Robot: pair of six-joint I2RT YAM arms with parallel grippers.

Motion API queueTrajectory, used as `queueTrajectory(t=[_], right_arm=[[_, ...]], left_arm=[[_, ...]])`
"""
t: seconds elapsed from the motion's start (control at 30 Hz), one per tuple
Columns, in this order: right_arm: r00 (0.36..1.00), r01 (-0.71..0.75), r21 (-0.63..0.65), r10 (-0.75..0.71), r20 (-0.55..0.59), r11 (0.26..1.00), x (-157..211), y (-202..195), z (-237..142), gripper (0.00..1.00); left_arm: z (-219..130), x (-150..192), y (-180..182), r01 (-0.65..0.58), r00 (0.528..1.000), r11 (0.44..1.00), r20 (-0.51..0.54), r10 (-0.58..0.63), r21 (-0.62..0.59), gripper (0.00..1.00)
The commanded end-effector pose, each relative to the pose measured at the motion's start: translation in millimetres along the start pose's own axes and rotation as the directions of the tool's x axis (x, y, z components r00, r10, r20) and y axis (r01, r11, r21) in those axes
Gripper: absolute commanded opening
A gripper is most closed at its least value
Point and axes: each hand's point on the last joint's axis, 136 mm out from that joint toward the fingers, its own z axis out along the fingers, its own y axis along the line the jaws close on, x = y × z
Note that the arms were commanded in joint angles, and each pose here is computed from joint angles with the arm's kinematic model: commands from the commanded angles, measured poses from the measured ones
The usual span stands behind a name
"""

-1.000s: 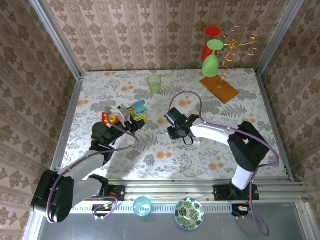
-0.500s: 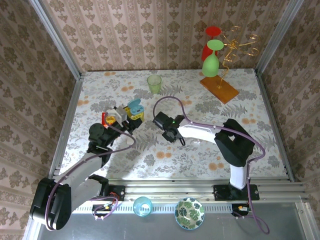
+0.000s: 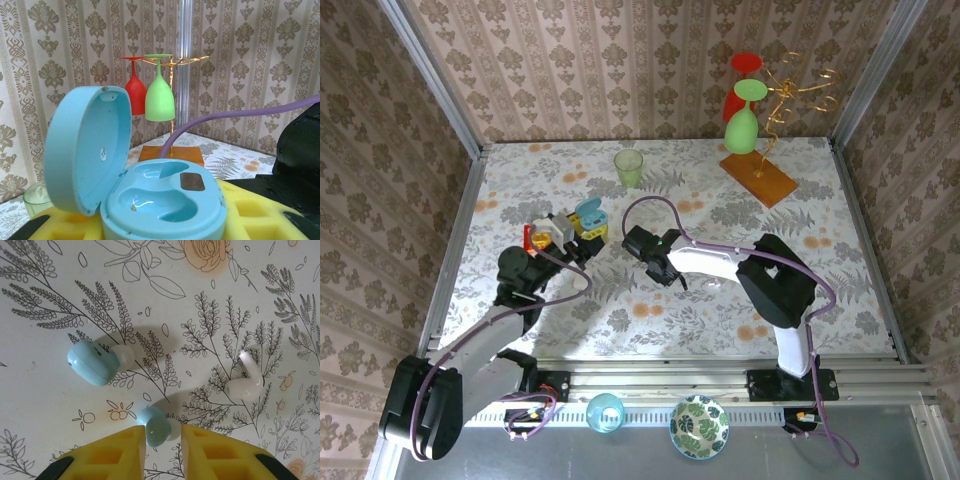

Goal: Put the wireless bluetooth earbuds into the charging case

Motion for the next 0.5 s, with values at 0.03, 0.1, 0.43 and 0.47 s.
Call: queueTrajectory(t=[0.03, 0.1, 0.43, 0.47], right_arm=[[0.999, 0.034, 0.026, -0.034, -0.009, 0.999, -6.4, 0.6, -1.8, 0.25], [0.999, 0.039, 0.024, -0.039, -0.011, 0.999, -7.0, 3.0, -0.6, 0.25], [0.996, 0.078, 0.07, -0.075, -0.051, 0.994, 0.0, -1.7, 1.2, 0.26], [0.996, 0.082, 0.077, -0.078, -0.054, 0.994, 0.4, -2.7, 1.4, 0.27]], left_arm=[[-2.9, -0.8, 3.0, -0.026, 1.0, 1.0, 0.003, 0.026, -0.016, 0.19], [-3.2, -1.6, 2.5, -0.027, 1.0, 1.0, 0.008, 0.027, -0.014, 0.19], [-4.0, -1.9, 3.0, -0.029, 1.0, 0.999, 0.01, 0.029, -0.018, 0.19], [-4.0, -1.6, 3.1, -0.028, 1.0, 0.999, 0.009, 0.028, -0.018, 0.19]])
